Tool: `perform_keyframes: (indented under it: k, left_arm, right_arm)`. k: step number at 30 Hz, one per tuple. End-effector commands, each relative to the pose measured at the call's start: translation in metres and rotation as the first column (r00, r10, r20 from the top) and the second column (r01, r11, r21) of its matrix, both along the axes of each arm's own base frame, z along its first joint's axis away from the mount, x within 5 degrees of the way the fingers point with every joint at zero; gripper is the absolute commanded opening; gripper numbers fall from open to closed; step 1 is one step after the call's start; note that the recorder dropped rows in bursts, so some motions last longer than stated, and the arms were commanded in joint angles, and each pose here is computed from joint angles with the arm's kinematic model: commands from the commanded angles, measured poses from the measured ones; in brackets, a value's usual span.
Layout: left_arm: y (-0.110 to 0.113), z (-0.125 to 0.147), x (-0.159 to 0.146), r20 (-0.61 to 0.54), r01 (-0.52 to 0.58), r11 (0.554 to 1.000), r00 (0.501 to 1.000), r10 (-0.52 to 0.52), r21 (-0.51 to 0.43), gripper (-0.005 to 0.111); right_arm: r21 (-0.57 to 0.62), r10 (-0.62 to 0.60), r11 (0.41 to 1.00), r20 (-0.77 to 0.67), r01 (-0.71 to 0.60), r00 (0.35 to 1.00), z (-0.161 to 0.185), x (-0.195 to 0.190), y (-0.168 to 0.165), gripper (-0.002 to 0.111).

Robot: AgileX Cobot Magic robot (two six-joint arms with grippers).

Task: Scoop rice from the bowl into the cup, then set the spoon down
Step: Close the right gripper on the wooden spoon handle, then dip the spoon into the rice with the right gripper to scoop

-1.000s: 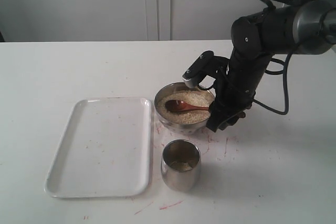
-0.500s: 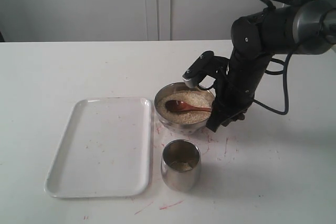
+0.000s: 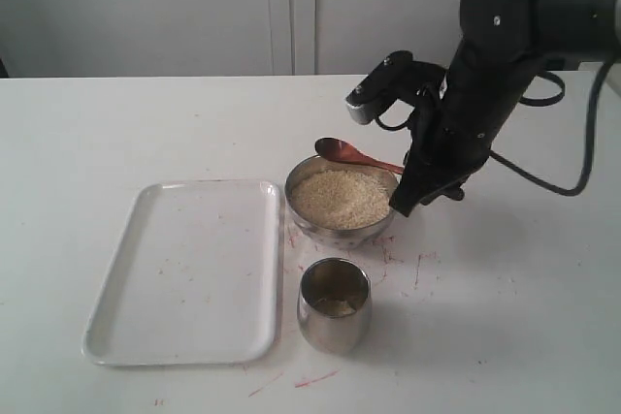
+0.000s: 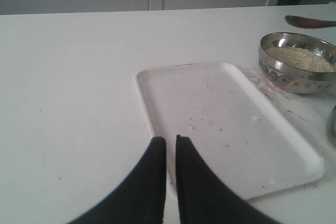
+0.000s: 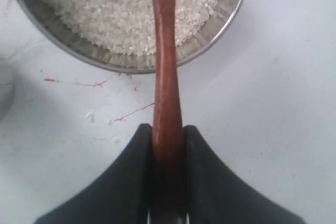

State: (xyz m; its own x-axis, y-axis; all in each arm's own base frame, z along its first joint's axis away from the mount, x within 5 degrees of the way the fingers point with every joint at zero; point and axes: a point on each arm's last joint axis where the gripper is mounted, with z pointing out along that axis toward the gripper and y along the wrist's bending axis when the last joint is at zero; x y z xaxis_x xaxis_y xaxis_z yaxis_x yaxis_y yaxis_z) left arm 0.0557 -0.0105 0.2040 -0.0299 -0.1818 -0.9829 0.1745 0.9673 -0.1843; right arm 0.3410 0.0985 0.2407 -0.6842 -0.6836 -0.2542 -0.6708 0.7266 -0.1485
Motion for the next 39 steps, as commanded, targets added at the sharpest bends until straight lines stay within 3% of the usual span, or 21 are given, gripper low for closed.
perform_keyframes:
  k: [1, 5, 12, 18, 23, 28, 35, 39]
  left_arm:
    - [0.000, 0.002, 0.000, 0.007, 0.007, 1.000, 1.000, -0.007, -0.011, 0.014]
    - [0.000, 0.002, 0.000, 0.007, 0.007, 1.000, 1.000, -0.007, -0.011, 0.014]
    - [0.000, 0.002, 0.000, 0.007, 0.007, 1.000, 1.000, -0.007, -0.011, 0.014]
    - [0.000, 0.002, 0.000, 0.007, 0.007, 1.000, 1.000, -0.007, -0.011, 0.014]
    - [0.000, 0.002, 0.000, 0.007, 0.007, 1.000, 1.000, -0.007, -0.011, 0.014]
    - [0.000, 0.002, 0.000, 0.007, 0.007, 1.000, 1.000, -0.007, -0.011, 0.014]
    - [0.000, 0.002, 0.000, 0.007, 0.007, 1.000, 1.000, -0.007, -0.011, 0.014]
    - [0.000, 0.002, 0.000, 0.007, 0.007, 1.000, 1.000, -0.007, -0.011, 0.014]
  right_arm:
    - [0.068, -0.030, 0.997, -0.020, 0.032, 0.999, 0.038, -0.025, -0.004, 0.000]
    - [0.064, -0.006, 0.998, -0.011, 0.006, 1.000, 0.068, -0.054, 0.005, 0.000]
    - [-0.193, -0.030, 0.979, 0.201, 0.070, 0.979, 0.086, -0.083, 0.036, 0.000]
    - [-0.440, 0.058, 0.890, 0.366, 0.118, 0.929, 0.063, -0.090, 0.039, 0.000]
    - [-0.581, 0.203, 0.812, 0.370, 0.056, 0.906, 0.029, -0.094, 0.028, 0.000]
    - [-0.575, 0.292, 0.818, 0.438, 0.014, 0.850, 0.013, -0.092, 0.030, 0.000]
    - [-0.663, 0.376, 0.748, 0.394, -0.024, 0.839, -0.020, -0.066, 0.035, 0.000]
    - [-0.676, 0.398, 0.737, 0.394, -0.032, 0.828, -0.034, -0.054, 0.035, 0.000]
